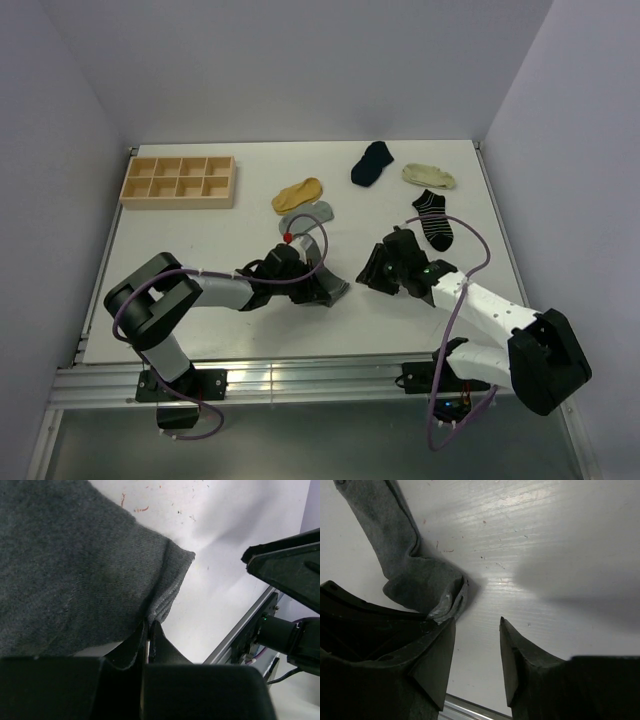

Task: Roll the socks
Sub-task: Roll the sock at the center of the board.

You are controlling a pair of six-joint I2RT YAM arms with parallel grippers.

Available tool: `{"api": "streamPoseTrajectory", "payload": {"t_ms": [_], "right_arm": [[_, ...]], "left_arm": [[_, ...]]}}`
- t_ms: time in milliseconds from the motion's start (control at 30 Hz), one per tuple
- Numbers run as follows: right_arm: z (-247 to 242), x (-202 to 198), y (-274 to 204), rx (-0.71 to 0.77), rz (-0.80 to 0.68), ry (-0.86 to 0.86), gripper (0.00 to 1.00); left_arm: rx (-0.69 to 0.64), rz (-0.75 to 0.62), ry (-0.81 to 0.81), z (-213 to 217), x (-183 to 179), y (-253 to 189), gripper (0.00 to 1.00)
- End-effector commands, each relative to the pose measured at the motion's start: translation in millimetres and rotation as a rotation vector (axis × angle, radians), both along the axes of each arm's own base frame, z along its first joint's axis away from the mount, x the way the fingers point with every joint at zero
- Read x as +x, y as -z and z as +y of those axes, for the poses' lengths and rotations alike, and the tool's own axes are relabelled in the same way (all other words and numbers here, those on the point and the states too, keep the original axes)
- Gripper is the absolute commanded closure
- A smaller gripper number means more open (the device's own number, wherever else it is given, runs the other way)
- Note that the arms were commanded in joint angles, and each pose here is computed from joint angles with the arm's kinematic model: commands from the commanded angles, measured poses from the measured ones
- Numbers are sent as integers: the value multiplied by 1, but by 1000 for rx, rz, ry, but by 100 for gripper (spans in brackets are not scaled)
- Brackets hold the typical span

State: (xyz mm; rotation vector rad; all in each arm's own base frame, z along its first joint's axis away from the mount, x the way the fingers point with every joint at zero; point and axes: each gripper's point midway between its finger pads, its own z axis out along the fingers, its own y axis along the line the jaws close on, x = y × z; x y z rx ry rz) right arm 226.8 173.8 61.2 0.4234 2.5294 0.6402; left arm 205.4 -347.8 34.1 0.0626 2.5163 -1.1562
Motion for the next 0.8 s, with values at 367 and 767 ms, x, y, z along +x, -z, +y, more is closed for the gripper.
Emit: {"api": "streamPoseTrajectory", "payload": {"t_ms": [367, 767], "right_arm": [[50, 17, -5, 21, 41, 26, 48], [51, 11, 12, -50, 116, 41, 48]], "left_arm": [[-99, 11, -20, -5, 3, -16, 100], [-110, 11, -18, -6, 1, -16, 100]]}}
